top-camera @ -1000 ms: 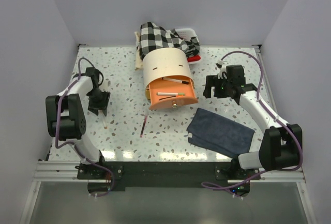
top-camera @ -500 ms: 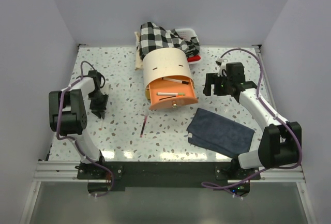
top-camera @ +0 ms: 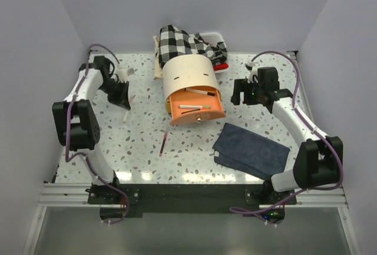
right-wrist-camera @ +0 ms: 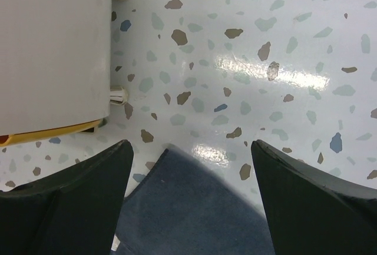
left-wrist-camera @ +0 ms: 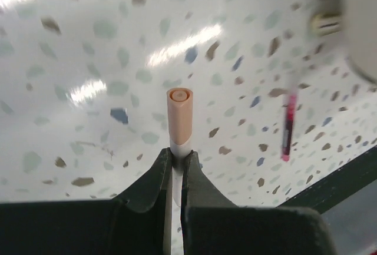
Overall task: Sort the stationery into containers
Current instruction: Place the pen in the drawer, then pick up the pen from the center of the board, then place the pen in the drawer.
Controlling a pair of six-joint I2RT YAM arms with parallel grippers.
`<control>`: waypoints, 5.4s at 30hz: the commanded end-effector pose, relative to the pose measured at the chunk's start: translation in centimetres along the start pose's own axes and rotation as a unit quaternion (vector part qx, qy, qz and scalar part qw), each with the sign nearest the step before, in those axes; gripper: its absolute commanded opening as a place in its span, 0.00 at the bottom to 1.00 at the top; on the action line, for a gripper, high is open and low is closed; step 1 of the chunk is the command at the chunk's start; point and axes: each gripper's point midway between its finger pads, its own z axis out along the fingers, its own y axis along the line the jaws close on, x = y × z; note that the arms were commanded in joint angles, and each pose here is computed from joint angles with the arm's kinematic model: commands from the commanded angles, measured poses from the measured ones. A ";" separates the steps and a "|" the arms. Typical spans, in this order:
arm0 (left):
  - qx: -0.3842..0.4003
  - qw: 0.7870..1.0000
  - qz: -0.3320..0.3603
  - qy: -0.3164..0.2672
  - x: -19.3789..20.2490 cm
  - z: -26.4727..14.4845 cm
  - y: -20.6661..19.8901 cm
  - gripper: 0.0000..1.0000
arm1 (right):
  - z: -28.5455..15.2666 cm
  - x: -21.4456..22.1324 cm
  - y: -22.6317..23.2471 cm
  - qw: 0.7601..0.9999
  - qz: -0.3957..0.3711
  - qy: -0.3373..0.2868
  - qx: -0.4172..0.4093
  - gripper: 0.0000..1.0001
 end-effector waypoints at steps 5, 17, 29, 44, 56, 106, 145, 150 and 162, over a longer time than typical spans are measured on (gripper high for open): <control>0.152 0.920 0.294 -0.212 -11.0 -13.0 -14.8 0.00 | -0.5 -1.8 0.4 0.999 -0.003 -0.031 -0.009 0.86; 0.207 0.786 0.509 -0.282 -10.7 -16.6 -31.5 0.00 | -2.2 -0.9 0.5 0.999 -0.003 -0.040 -0.008 0.85; 0.220 0.788 0.539 -0.201 -7.0 -10.3 -34.7 0.04 | -3.0 0.5 0.4 0.999 -0.003 -0.041 -0.005 0.86; -0.093 0.825 0.341 -0.441 -10.9 -20.2 -25.9 0.81 | -2.7 1.7 0.0 1.000 0.000 -0.029 -0.002 0.86; -0.040 0.975 0.007 -0.220 0.9 -2.5 -13.3 0.75 | -1.8 1.4 -0.2 1.000 -0.004 -0.013 -0.001 0.86; -0.171 0.981 -0.085 -0.037 12.6 11.3 -7.4 0.35 | -0.2 2.8 -1.0 1.000 -0.008 0.016 0.009 0.86; -0.164 0.946 0.086 -0.266 -3.6 -6.3 -10.7 0.00 | -0.7 -0.4 -0.1 0.999 -0.018 -0.027 -0.013 0.86; -0.138 0.884 0.197 -0.400 -8.9 -13.2 -14.1 0.00 | -1.5 -1.3 0.1 0.998 -0.043 -0.040 -0.017 0.87; 0.105 0.741 0.486 -0.452 -8.8 -21.4 -28.5 0.00 | -3.2 0.2 0.3 0.997 -0.054 -0.045 -0.019 0.86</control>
